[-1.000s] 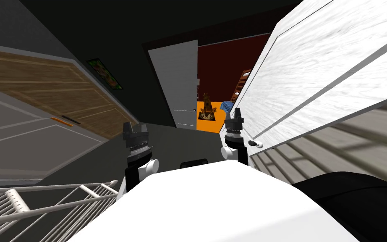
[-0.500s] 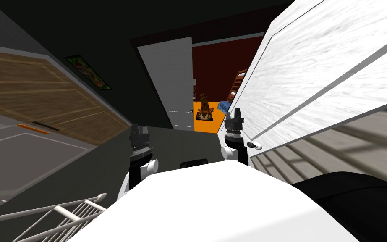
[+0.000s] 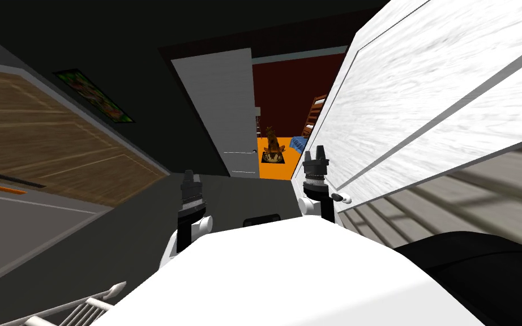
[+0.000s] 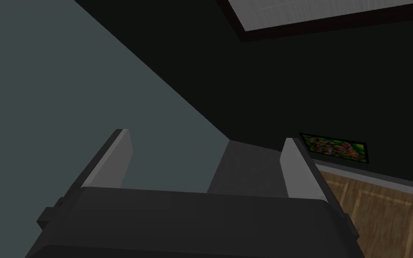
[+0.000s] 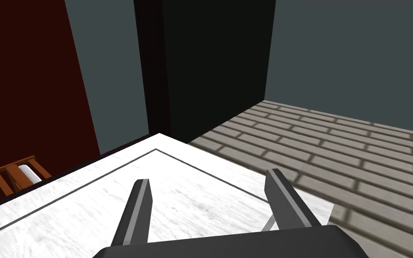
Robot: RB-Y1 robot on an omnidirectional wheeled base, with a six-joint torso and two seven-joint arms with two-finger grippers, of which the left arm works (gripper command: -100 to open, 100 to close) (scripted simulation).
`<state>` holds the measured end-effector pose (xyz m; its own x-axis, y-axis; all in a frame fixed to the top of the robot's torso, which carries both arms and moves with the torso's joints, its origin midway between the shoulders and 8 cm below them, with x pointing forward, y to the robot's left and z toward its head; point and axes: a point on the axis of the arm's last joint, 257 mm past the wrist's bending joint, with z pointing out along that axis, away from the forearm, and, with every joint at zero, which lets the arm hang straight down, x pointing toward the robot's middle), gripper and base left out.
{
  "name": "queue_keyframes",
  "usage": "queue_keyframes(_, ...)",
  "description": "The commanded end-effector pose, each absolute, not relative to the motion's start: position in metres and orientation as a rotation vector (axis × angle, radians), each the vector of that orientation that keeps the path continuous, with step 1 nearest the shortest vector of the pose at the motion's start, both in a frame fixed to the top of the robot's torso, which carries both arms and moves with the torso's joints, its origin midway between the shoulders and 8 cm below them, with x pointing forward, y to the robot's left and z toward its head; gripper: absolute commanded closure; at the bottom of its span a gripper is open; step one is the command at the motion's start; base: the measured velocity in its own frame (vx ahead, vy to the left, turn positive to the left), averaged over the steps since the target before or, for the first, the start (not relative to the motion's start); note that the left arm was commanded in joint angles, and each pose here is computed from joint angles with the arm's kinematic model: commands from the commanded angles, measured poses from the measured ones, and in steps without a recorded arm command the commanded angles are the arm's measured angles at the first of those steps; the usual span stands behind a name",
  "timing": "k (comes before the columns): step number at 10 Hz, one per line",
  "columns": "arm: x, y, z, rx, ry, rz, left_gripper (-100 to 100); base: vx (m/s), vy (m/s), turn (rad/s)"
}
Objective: Pull the door open
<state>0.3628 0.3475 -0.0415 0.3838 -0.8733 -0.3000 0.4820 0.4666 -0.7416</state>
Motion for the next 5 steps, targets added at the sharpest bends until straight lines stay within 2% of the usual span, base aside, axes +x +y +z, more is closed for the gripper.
queue_keyframes(1,0.365,0.354,-0.053,-0.596,0.779,-0.885,-100,0.116,-0.027,-0.102)
queue_keyframes(5,0.371,0.368,-0.081,-0.566,0.851,-0.763,-100,0.099,-0.041,-0.102)
